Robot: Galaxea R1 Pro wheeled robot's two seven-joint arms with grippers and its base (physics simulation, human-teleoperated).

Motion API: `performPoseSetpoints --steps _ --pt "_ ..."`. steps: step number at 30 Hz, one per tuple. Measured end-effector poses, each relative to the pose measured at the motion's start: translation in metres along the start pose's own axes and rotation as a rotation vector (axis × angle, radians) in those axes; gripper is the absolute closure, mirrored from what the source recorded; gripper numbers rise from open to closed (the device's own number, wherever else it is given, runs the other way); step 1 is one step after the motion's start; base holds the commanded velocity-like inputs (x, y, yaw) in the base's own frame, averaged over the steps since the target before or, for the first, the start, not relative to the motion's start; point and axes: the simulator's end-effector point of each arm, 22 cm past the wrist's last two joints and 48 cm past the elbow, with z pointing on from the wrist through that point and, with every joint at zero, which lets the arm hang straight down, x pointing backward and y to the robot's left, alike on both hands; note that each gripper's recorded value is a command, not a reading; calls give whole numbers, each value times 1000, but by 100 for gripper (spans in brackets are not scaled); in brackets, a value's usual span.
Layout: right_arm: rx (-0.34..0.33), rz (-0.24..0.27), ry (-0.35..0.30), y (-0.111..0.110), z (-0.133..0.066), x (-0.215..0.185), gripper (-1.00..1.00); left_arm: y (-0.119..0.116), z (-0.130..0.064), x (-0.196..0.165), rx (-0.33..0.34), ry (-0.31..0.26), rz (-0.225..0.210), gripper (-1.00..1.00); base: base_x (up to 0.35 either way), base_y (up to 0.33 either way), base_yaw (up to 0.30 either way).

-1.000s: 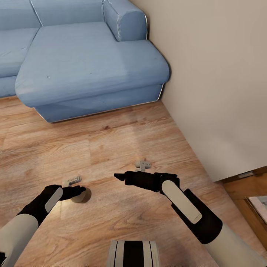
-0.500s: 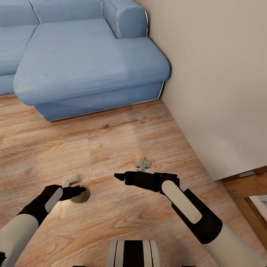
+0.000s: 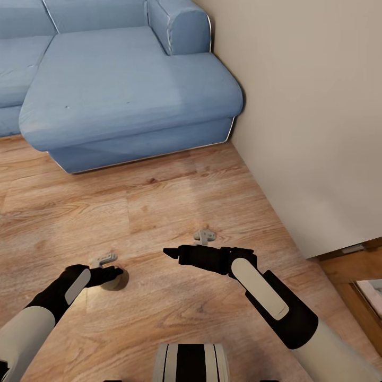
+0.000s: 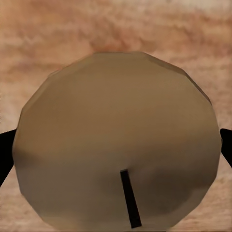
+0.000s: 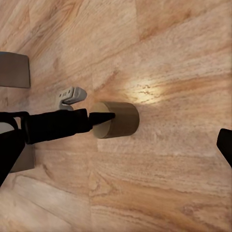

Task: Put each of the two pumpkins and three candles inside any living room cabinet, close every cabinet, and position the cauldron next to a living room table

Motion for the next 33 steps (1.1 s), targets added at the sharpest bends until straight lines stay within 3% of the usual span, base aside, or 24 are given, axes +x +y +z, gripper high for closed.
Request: performPoseSetpoints --steps 12,13,33 --pt "1 0 0 0 0 0 -100 -1 1 4 -7 10 14 -100 0 0 0" --pt "0 0 0 0 0 0 -100 0 1 4 -7 10 14 100 0 0 0" --pt "0 0 0 0 0 0 -100 -1 1 3 -7 10 10 100 0 0 0"
